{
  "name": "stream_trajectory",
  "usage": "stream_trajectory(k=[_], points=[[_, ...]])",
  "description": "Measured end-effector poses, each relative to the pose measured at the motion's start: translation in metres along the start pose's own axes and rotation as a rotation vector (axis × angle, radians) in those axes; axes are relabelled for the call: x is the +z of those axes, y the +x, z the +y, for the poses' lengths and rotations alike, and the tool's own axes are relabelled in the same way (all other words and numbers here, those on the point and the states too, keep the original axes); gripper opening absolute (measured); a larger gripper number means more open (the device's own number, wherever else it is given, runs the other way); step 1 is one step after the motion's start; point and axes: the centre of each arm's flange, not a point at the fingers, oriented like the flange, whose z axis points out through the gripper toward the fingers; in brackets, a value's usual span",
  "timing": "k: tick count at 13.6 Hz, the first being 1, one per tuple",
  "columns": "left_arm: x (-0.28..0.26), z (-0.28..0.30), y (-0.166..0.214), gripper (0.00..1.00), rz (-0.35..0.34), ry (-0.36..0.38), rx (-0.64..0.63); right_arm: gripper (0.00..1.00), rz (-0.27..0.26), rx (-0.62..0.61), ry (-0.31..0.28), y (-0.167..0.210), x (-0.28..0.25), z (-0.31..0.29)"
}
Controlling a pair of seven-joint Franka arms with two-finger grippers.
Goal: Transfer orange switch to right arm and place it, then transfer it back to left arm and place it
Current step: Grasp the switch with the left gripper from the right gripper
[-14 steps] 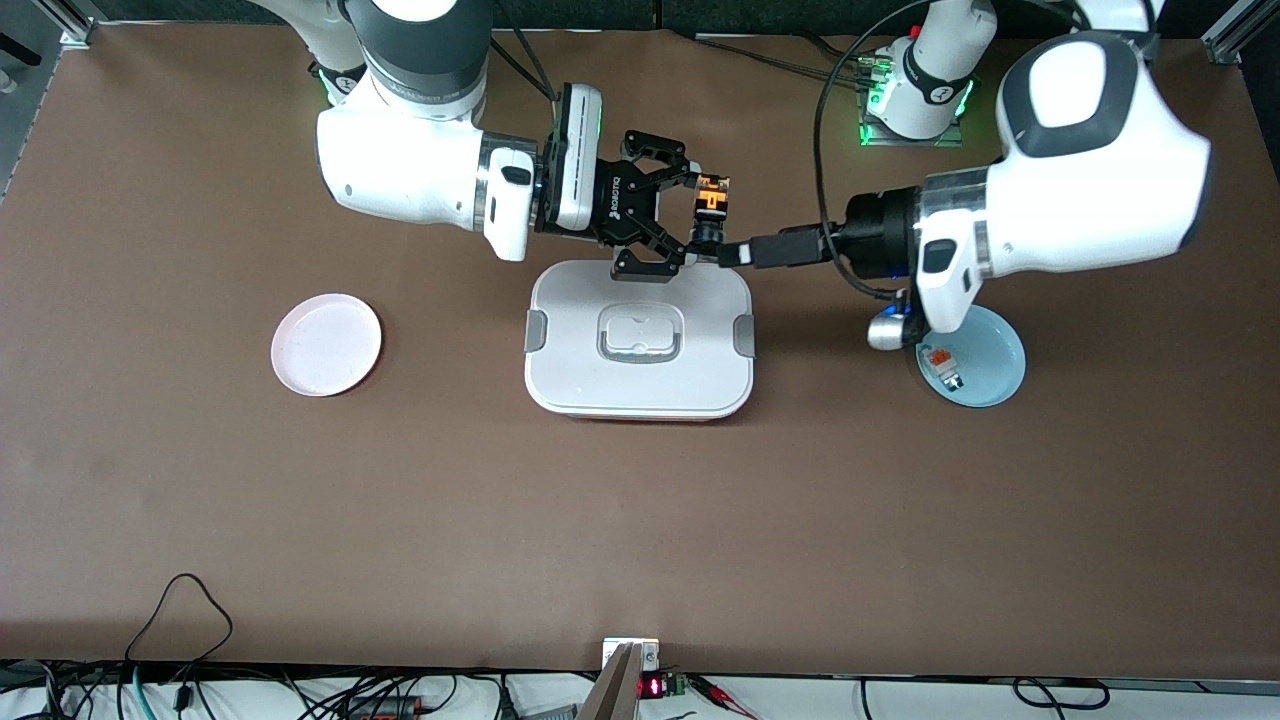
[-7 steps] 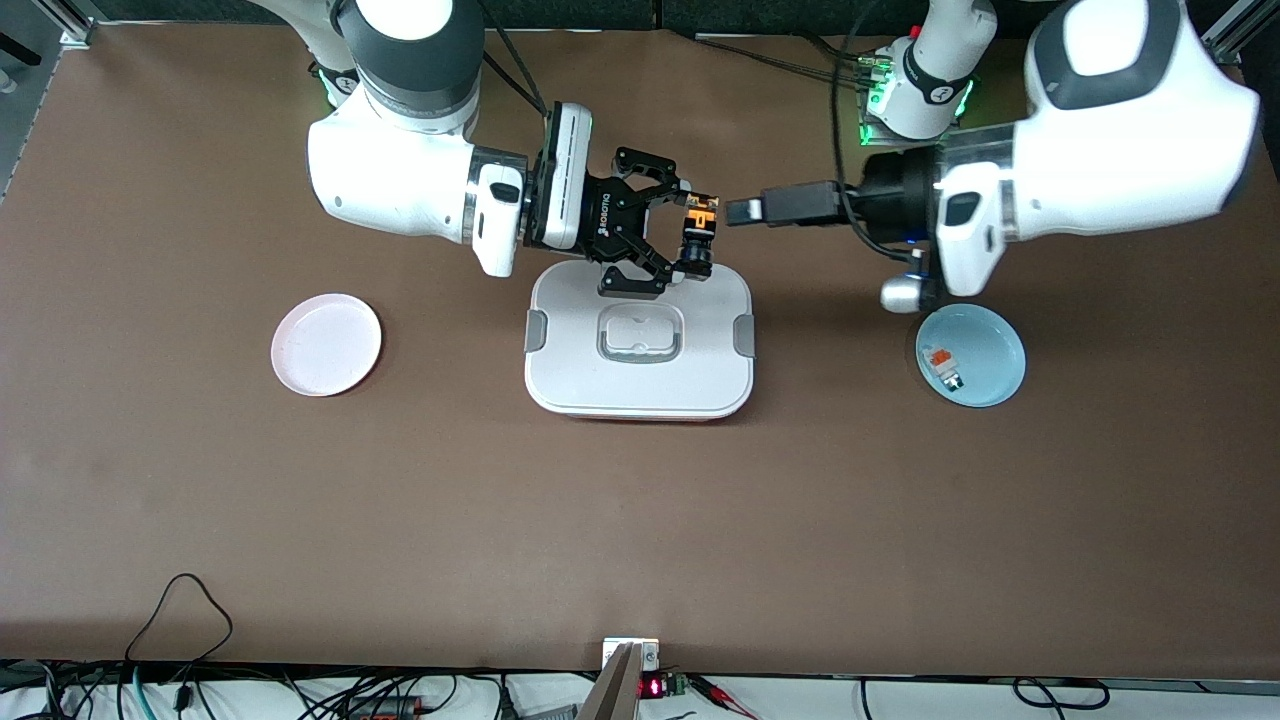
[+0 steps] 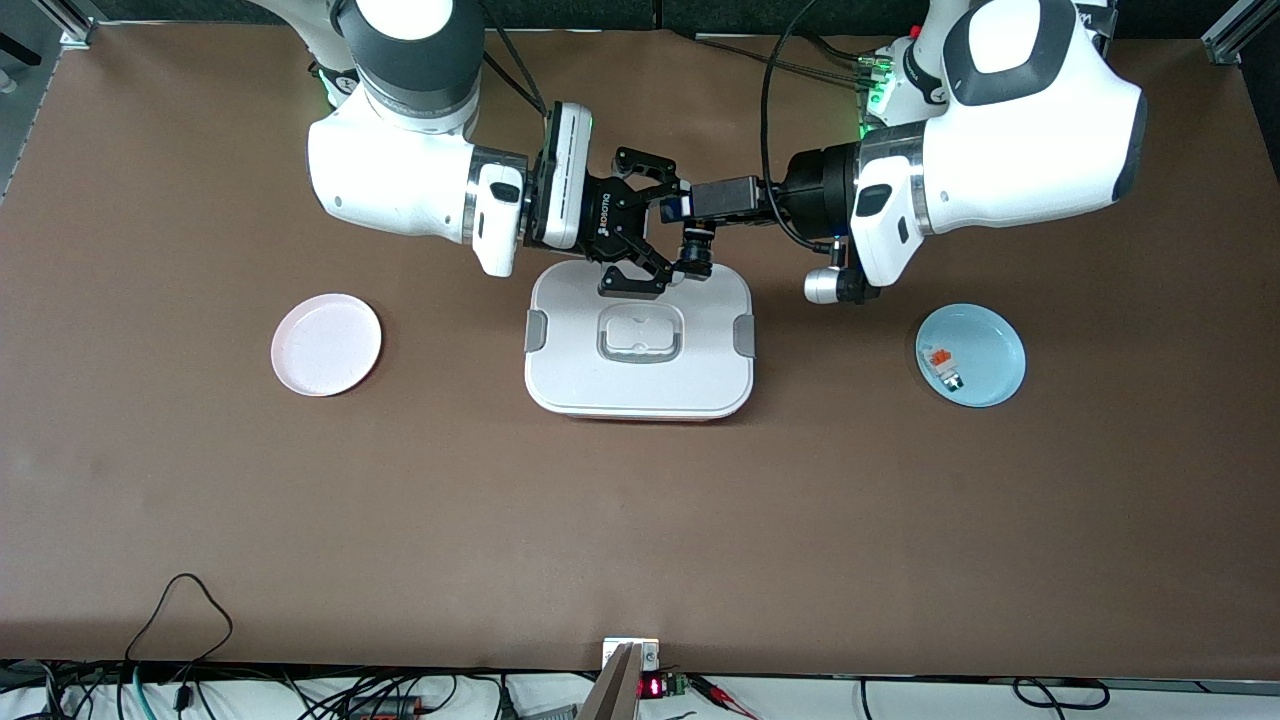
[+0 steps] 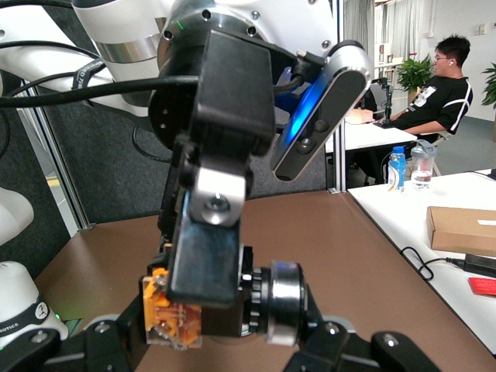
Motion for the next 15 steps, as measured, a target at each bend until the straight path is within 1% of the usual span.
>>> stream_trajectory(k=[1, 2, 3, 4, 5, 6, 7, 8, 11, 15], points=[[-0.0021, -0.0005, 0.0014, 0.93, 0.004, -0.002, -0.002, 0.73, 0.000, -0.001, -0.002, 0.0000, -0.0001, 0.0002], [-0.0045, -0.0011, 0.0030, 0.88, 0.009, -0.004, -0.003, 0.73, -0.001, -0.002, -0.007, 0.0000, -0.0005, 0.0007], [-0.0066, -0.0017, 0.0044, 0.88, 0.013, -0.005, -0.005, 0.73, -0.001, -0.002, -0.012, 0.0000, -0.0009, 0.0012], [-0.0079, -0.0019, 0.0051, 0.81, 0.015, -0.006, -0.005, 0.73, -0.001, -0.003, -0.014, 0.0000, -0.0010, 0.0013], [-0.0083, -0.0019, 0.0052, 0.81, 0.016, -0.007, -0.005, 0.73, -0.001, -0.003, -0.014, 0.0001, -0.0007, 0.0010], [-0.0082, -0.0018, 0.0052, 0.78, 0.016, -0.007, -0.005, 0.73, -0.001, -0.004, -0.013, 0.0001, -0.0004, 0.0007], [-0.0084, -0.0011, 0.0049, 0.65, 0.017, -0.008, -0.004, 0.73, -0.003, -0.005, -0.013, -0.0002, 0.0000, 0.0005], [-0.0091, -0.0004, 0.0045, 0.56, 0.020, -0.006, 0.008, 0.73, -0.003, -0.003, -0.012, -0.0009, 0.0004, 0.0004], [-0.0091, -0.0003, 0.0043, 0.53, 0.020, -0.006, 0.028, 0.73, -0.002, -0.002, -0.012, -0.0009, 0.0001, 0.0007], [-0.0091, -0.0003, 0.0043, 0.53, 0.020, -0.006, 0.029, 0.73, -0.002, -0.002, -0.012, -0.0009, 0.0001, 0.0007]])
